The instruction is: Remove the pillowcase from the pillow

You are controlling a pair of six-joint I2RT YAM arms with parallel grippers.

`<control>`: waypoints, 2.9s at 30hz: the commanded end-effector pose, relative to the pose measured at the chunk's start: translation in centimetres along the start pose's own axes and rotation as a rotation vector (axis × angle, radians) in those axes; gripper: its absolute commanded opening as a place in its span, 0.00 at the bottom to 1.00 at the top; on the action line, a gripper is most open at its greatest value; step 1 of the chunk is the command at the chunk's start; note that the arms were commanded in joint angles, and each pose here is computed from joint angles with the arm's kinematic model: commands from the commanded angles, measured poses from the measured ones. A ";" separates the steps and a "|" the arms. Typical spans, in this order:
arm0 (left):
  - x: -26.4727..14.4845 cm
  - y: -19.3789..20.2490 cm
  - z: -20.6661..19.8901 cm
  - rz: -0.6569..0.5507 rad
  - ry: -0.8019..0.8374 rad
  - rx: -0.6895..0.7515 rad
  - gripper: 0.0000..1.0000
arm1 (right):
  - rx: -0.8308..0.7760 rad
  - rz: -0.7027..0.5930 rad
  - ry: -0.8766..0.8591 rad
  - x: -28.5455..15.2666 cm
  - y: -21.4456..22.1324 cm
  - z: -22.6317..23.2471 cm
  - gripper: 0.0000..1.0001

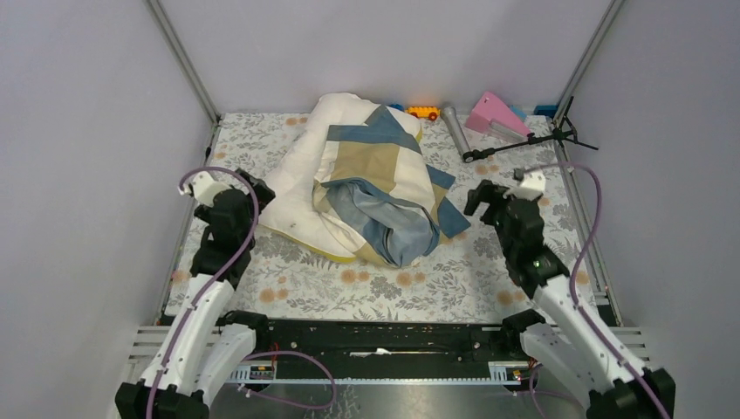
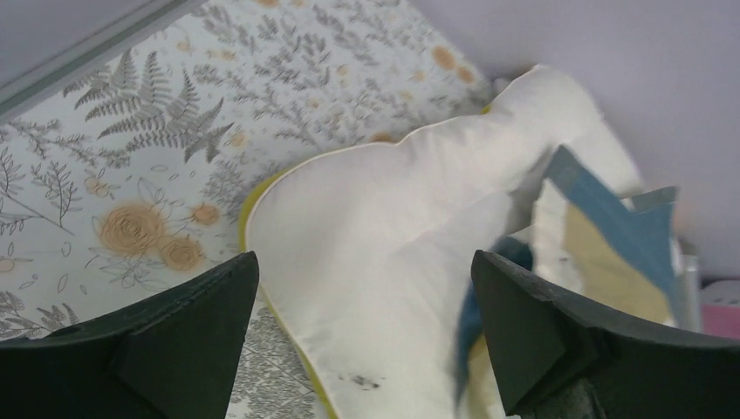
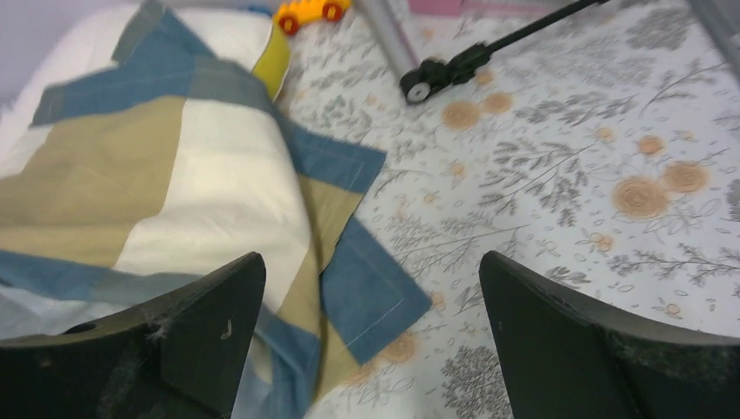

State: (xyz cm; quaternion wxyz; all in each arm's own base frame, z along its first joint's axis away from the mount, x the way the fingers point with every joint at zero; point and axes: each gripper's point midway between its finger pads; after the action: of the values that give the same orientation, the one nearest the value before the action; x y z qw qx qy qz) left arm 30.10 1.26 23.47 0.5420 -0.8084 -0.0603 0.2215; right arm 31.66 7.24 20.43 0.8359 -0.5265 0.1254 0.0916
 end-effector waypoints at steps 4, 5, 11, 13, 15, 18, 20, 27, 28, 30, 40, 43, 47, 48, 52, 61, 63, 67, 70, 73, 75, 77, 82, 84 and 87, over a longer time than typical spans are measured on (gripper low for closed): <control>2.1 0.1 -1.4 -0.205 0.140 0.110 0.99 | 0.016 -0.336 -0.023 -2.0 -4.4 -1.6 1.00; 2.5 0.7 -1.5 -0.196 0.145 0.146 0.99 | -0.009 -0.308 -0.016 -1.8 -3.4 -2.0 1.00; 5.9 3.4 -0.6 -0.139 0.059 0.261 0.99 | -0.174 -0.148 0.025 0.2 2.5 -4.9 1.00; 6.9 3.9 -0.5 -0.151 0.045 0.293 0.99 | -0.211 -0.132 0.021 1.0 3.4 -5.5 1.00; 7.7 4.2 -0.7 -0.164 0.057 0.358 0.99 | -0.232 -0.129 0.034 2.0 3.8 -6.4 1.00; 9.0 4.8 -0.8 -0.168 0.063 0.436 0.99 | -0.214 -0.150 0.062 3.8 3.4 -8.2 1.00; 9.9 5.4 -1.0 -0.161 0.099 0.459 0.99 | -0.194 -0.206 0.061 4.7 2.8 -9.2 1.00; 12.9 6.2 -0.2 -0.132 0.202 0.428 0.99 | -0.205 -0.204 0.068 7.6 5.4 -11.5 0.99; 12.8 5.1 -0.5 -0.189 0.227 0.421 0.99 | -0.204 -0.206 0.071 7.8 5.8 -11.8 1.00; 12.4 4.8 -1.3 -0.251 0.312 0.497 0.99 | -0.199 -0.238 0.077 7.8 5.9 -12.3 1.00; 11.4 7.4 -3.9 -0.293 0.495 0.647 0.99 | -0.141 -0.247 0.171 8.1 5.5 -13.7 1.00; 10.1 5.2 -3.1 -0.315 0.374 0.609 0.99 | -0.144 -0.248 0.163 8.0 5.5 -13.6 1.00; 7.9 7.1 -0.4 -0.248 0.311 0.580 0.99 | -0.147 -0.253 0.158 7.9 5.5 -13.6 1.00; 7.5 8.2 0.3 -0.236 0.315 0.588 0.99 | -0.148 -0.251 0.156 8.0 5.5 -13.5 1.00; 7.6 9.5 1.0 -0.222 0.306 0.579 0.99 | -0.151 -0.230 0.166 8.5 5.6 -13.6 0.99; 10.1 10.6 -0.5 -0.137 0.334 0.535 0.99 | -0.148 -0.214 0.177 8.8 5.7 -13.7 1.00; 8.2 11.0 -1.3 -0.228 0.433 0.528 0.99 | -0.147 -0.213 0.177 8.8 5.7 -13.7 1.00; 9.5 11.2 -0.6 -0.239 0.361 0.505 0.99 | -0.147 -0.212 0.178 8.8 5.7 -13.7 1.00; 10.6 11.9 -0.7 -0.179 0.348 0.528 0.99 | -0.147 -0.213 0.177 8.8 5.7 -13.7 1.00; 10.5 11.9 -0.8 -0.180 0.343 0.532 0.99 | -0.147 -0.212 0.177 8.8 5.7 -13.7 1.00; 10.5 12.1 -0.9 -0.172 0.347 0.536 0.99 | -0.147 -0.212 0.178 8.8 5.7 -13.7 1.00; 10.5 12.0 -1.0 -0.177 0.351 0.535 0.99 | -0.147 -0.212 0.178 8.8 5.7 -13.7 0.99; 9.9 12.1 -1.1 -0.202 0.336 0.556 0.99 | -0.147 -0.212 0.177 8.8 5.7 -13.7 0.99; 9.8 12.0 -1.3 -0.205 0.345 0.558 0.99 | -0.148 -0.213 0.177 8.8 5.7 -13.7 0.99; 10.1 12.2 -1.4 -0.188 0.362 0.559 0.99 | -0.148 -0.213 0.178 8.8 5.7 -13.7 1.00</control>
State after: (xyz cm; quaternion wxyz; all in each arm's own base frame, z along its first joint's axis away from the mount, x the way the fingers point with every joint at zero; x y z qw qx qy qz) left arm 37.48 -1.16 9.03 0.7607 -0.6464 0.0321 0.0502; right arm 36.09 -1.73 5.76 0.7833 -0.6052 0.1421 -0.0032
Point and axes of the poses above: each gripper's point midway between its finger pads, its own x axis out along the fingers, its own z axis along the line the jaws close on, y = z × x, and after that the axes turned 11 degrees about x, right-handed
